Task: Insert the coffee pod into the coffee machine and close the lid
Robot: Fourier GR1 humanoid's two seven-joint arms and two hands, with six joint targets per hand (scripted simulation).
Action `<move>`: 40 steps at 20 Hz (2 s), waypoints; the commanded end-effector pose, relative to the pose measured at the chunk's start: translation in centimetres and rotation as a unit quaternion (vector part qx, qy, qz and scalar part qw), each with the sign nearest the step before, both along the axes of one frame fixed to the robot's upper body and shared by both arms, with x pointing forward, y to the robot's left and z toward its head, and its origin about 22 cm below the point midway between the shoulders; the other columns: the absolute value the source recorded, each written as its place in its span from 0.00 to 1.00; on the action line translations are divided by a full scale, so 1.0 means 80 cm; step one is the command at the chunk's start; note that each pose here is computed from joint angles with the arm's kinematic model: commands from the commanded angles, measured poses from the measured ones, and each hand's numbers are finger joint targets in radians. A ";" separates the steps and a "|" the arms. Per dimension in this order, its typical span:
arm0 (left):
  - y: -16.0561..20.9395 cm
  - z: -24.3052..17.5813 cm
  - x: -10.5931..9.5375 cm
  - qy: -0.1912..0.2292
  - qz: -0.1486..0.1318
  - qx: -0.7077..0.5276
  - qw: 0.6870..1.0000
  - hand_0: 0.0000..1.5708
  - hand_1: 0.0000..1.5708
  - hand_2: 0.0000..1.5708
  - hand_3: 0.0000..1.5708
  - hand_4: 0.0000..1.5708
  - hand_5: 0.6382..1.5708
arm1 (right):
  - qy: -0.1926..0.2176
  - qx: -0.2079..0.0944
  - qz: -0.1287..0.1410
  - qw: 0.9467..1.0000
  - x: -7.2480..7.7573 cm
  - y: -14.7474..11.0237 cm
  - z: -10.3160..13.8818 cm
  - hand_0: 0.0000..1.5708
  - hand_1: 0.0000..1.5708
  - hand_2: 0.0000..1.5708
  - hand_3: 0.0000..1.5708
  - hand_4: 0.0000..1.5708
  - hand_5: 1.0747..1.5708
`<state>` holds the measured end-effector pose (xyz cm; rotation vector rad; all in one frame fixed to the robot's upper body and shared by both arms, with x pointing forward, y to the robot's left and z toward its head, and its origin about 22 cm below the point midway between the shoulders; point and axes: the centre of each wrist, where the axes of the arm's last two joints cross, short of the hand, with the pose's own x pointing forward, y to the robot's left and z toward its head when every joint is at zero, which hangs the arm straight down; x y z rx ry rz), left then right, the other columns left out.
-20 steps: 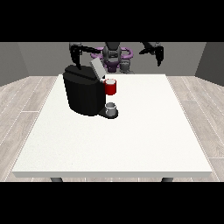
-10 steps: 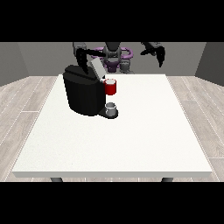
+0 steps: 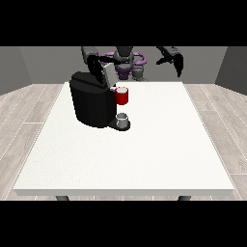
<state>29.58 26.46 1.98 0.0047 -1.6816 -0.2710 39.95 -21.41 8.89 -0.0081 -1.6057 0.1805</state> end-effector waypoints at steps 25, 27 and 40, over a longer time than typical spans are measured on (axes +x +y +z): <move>-0.049 0.038 0.029 -0.042 -0.080 0.009 0.996 0.00 0.00 0.00 0.00 0.24 1.00 | -0.114 -0.128 0.006 0.985 0.019 0.070 0.162 0.00 0.00 0.00 0.00 0.17 1.00; -0.038 0.048 0.034 -0.067 -0.088 0.004 0.994 0.00 0.00 0.00 0.00 0.27 1.00 | -0.127 -0.122 -0.006 0.984 0.018 0.056 0.162 0.00 0.00 0.00 0.00 0.10 1.00; -0.082 0.069 0.048 -0.091 -0.158 -0.001 0.983 0.00 0.00 0.00 0.00 0.22 1.00 | -0.146 -0.149 -0.065 0.976 -0.015 0.021 0.251 0.00 0.00 0.00 0.00 0.00 1.00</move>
